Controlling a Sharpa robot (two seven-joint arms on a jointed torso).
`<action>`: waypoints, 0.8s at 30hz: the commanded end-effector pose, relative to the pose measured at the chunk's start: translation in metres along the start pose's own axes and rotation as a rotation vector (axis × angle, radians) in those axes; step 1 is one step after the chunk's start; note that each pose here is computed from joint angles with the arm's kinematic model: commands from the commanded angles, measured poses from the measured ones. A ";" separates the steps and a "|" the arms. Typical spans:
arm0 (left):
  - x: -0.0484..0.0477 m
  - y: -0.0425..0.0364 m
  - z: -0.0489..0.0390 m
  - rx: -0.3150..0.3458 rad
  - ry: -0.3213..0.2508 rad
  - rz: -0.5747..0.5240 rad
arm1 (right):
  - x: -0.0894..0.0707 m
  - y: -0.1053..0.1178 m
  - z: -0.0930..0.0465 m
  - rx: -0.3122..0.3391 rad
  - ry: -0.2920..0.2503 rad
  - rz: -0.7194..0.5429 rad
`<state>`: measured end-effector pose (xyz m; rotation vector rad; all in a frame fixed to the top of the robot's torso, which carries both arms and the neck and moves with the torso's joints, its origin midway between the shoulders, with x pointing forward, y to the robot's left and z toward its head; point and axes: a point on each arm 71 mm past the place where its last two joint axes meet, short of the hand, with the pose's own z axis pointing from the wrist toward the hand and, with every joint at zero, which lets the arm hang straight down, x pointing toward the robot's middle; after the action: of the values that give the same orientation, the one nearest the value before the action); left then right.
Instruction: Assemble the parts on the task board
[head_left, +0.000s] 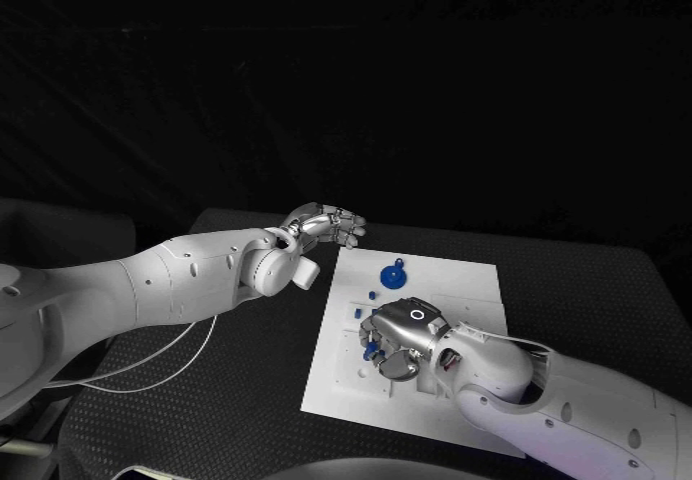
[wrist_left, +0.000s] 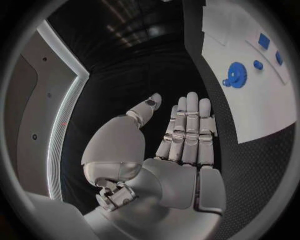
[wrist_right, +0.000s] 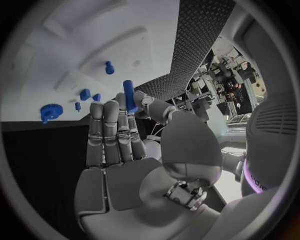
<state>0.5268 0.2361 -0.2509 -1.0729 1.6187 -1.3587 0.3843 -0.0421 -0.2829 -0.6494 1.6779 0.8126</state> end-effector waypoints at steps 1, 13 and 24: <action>0.0033 -0.0014 0.0010 0.009 0.018 -0.013 | 0.007 0.004 0.001 -0.016 -0.004 -0.022; 0.0059 -0.0016 0.0017 0.009 0.024 -0.015 | 0.024 0.011 0.005 -0.023 0.019 -0.009; 0.0058 -0.0015 0.0016 0.007 0.025 -0.015 | 0.031 0.006 0.006 -0.004 0.053 -0.022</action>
<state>0.5267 0.2326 -0.2509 -1.0713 1.6238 -1.3674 0.3757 -0.0340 -0.3108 -0.6694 1.7103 0.8034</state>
